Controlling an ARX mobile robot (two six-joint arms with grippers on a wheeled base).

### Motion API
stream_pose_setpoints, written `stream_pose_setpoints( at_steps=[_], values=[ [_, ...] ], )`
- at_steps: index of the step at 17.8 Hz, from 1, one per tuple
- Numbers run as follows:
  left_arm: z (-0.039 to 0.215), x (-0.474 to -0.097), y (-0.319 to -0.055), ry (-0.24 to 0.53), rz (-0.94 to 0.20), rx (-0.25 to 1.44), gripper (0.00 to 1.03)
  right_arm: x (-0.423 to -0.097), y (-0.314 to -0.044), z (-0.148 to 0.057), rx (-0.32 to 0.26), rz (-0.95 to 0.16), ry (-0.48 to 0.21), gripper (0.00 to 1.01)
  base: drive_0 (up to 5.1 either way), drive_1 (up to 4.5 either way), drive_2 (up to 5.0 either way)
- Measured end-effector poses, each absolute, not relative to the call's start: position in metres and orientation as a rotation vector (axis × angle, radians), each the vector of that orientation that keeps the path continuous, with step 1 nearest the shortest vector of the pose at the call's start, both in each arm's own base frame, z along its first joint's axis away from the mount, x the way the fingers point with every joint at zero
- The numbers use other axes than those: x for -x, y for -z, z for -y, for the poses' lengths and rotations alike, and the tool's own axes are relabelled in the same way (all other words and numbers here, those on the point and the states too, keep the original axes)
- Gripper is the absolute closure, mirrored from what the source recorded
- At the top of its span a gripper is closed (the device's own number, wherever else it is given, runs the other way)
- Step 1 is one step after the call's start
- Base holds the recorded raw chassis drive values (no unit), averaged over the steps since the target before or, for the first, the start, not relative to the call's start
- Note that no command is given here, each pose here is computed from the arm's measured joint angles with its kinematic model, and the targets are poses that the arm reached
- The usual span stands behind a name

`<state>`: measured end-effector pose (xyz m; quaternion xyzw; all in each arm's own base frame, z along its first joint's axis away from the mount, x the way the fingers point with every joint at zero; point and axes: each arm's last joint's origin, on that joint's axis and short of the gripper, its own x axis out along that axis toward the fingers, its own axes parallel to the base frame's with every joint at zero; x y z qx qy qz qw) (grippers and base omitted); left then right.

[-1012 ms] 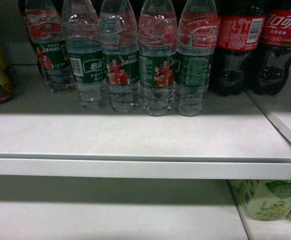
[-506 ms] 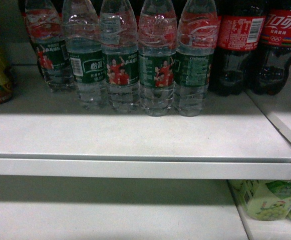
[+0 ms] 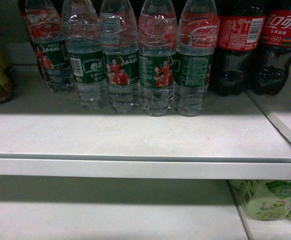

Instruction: Move water from second to third shelf

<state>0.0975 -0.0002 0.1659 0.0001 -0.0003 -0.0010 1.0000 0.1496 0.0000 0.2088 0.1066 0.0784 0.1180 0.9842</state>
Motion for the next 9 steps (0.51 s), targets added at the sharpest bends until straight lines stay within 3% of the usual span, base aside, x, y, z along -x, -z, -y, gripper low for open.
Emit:
stream_pose_setpoints(
  at_steps=[9],
  values=[
    [0.0002, -0.0975, -0.1658, 0.003, -0.001, 0.0, 0.05, -0.1495, -0.2084, 0.0, -0.215, -0.162, -0.236, 0.59, 0.0, 0.0, 0.0]
  ],
)
